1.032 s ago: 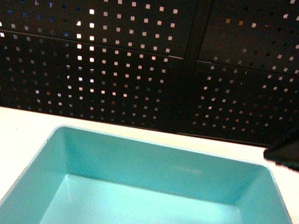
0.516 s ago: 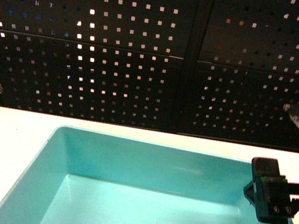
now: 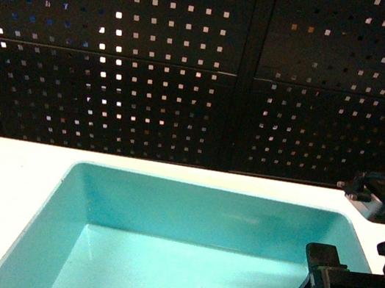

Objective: Stack blue boxes stably on right

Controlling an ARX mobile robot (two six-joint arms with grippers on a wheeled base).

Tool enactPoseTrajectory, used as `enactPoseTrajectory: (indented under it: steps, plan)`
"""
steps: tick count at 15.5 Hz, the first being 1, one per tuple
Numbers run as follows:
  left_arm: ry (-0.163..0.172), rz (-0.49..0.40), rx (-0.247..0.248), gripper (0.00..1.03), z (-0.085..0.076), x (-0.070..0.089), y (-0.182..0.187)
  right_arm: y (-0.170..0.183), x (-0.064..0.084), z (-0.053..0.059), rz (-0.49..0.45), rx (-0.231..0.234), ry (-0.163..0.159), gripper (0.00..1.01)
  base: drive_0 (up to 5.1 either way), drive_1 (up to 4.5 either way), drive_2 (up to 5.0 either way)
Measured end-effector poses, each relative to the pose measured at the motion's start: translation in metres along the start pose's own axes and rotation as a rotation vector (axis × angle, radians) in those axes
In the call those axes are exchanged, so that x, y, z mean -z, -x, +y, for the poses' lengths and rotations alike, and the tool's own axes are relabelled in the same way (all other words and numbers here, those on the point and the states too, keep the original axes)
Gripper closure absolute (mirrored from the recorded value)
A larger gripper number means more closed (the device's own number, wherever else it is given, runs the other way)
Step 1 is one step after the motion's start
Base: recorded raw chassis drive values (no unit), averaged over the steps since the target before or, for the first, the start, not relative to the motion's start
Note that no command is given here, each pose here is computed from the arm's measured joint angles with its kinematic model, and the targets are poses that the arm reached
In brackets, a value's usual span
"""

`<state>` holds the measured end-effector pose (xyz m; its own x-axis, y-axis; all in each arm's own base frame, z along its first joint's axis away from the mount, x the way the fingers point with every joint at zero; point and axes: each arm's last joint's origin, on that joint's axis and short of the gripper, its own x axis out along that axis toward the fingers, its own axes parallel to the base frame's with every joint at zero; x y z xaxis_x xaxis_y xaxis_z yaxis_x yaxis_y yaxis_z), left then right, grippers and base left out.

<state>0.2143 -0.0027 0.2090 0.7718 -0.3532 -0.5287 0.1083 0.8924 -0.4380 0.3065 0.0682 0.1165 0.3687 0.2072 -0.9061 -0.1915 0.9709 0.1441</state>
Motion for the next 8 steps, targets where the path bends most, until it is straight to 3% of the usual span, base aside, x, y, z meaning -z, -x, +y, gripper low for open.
enactPoseTrajectory:
  steps: [7,8]
  plan:
    - [0.0,0.0,0.0,0.05,0.0,0.0,0.0,-0.0038,0.0027,0.0003,0.015,-0.012,0.0,0.03,0.0,0.0,0.0]
    - [0.0,0.0,0.0,0.05,0.0,0.0,0.0,-0.0041,0.0034,-0.0002,0.016,0.001,-0.001,0.07,0.0,0.0,0.0]
